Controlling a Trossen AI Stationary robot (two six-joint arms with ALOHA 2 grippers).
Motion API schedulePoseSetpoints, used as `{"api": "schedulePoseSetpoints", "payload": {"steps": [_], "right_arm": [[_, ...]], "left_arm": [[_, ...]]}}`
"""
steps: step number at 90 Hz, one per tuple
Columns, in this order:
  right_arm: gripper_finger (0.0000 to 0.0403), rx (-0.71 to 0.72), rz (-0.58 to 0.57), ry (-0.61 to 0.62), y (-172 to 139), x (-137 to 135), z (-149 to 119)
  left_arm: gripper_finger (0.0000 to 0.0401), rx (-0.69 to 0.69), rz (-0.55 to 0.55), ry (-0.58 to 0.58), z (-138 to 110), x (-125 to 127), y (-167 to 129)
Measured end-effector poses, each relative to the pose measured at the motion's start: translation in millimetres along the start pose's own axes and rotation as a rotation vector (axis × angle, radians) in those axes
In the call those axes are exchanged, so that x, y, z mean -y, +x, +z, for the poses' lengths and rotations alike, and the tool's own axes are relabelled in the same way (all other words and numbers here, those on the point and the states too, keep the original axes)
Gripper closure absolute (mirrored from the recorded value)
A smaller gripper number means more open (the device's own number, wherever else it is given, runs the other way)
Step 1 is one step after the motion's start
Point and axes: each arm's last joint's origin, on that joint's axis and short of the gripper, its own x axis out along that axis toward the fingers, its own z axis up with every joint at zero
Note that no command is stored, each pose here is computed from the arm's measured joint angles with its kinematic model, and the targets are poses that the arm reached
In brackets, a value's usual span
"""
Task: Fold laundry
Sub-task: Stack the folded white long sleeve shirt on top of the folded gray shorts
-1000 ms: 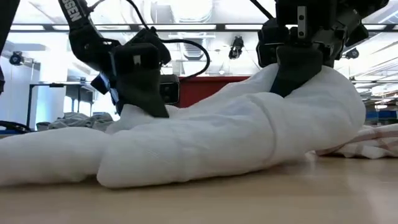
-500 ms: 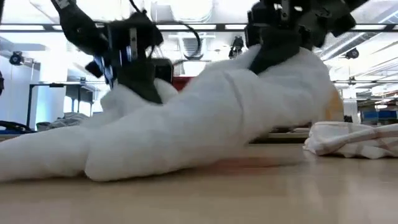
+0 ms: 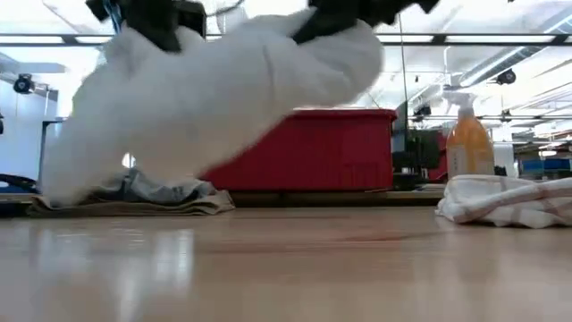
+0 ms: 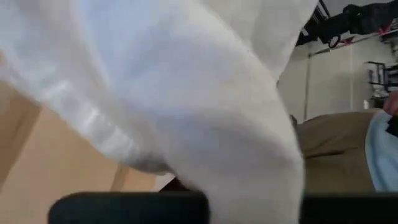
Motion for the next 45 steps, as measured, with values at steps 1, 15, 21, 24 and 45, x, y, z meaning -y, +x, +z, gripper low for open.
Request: {"api": "schedulePoseSetpoints", "payload": {"steps": [1,15,21,24,45], "right_arm": [[0.0403,0.006,0.002,-0.007,-0.1,1.1,3.1],[0.0403,0.036,0.021,-0.061,6.2,25.2,37.8],[0.0403,0.037,0.013,-0.076,10.8,38.4,49.0],[0.0403,0.038,0.011,-0.083,12.3,44.0,54.5],[0.0403,0.062,0.041,-0.087,27.0,85.1,91.6]], "left_arm": [[0.04,0.004,0.008,0.003,0.5,1.3,-2.7],[0.04,0.012,0.18,-0.015,6.5,9.0,-34.6],[0.04,0.016,0.251,-0.024,9.9,10.7,-49.2],[0.0401,0.02,0.295,-0.03,11.6,10.8,-56.3],[0.0401,0.054,0.478,-0.113,21.4,-2.0,-101.1]]}}
